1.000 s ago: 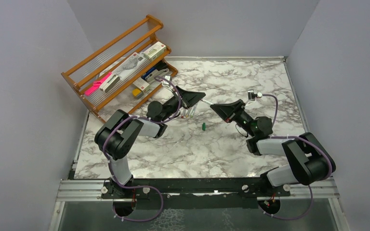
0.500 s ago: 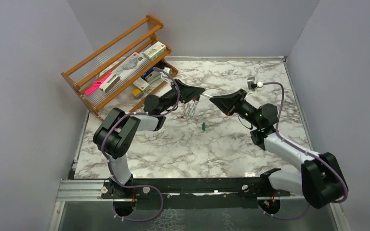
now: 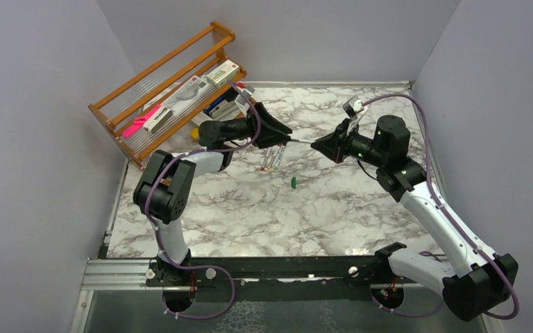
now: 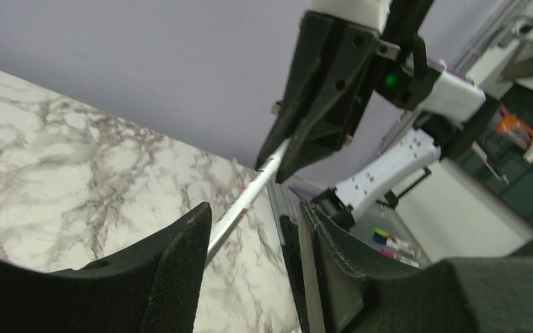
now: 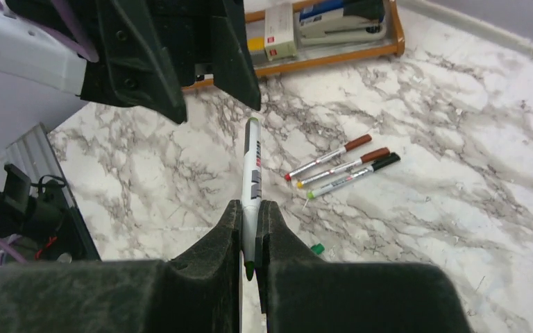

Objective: Insert the pens into the pen caps

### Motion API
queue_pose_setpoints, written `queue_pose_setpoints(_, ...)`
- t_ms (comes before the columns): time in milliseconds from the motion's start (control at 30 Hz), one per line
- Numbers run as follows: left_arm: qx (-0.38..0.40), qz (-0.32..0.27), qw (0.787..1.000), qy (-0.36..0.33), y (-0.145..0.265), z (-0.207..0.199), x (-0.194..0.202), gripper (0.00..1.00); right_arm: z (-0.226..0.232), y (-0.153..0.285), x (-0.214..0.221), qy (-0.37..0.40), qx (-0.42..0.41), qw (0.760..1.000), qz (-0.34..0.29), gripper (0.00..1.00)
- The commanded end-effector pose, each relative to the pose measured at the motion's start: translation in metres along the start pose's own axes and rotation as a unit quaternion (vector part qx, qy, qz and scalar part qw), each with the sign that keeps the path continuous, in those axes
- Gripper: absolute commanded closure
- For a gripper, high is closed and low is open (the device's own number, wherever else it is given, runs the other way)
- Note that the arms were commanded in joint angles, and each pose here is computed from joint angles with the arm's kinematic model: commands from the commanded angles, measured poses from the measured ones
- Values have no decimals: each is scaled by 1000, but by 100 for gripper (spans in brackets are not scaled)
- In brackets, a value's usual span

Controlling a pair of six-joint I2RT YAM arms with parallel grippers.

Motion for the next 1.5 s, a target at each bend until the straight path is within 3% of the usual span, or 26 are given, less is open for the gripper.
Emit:
queue_pose_setpoints(0,128,79,976,-160,2,-46,9,49,-4,8,20,-10,14,997,80,99)
queue_pose_setpoints(233,167,141,961,-170,5,-50,22,49,17,11,7,-12,-44,993,105,99)
queue_pose_setpoints(633,170,132,960,-177,-4,-41,22,41,32,20,17,-32,-88,987,128,99)
queue_pose_setpoints(900,227,191,946,-132,-15,-56,65,41,30,9,1,-30,-92,988,119,99)
queue_pose_setpoints(1167,225,185,949,-123,-22,-51,66,56,27,6,5,-37,-87,987,131,99)
queue_pose_setpoints(1467,224,187,950,-115,-24,-45,68,58,25,8,18,-45,-90,982,158,99)
Point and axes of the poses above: each gripper's point midway between its finger pads, its own y axis back along the fingers, its own z axis along the line the jaws close on, x = y × z, the point moved 4 cm from there along y, back along the fingers, and after that the axes turned 8 degrees about -y, right-handed, at the moved point
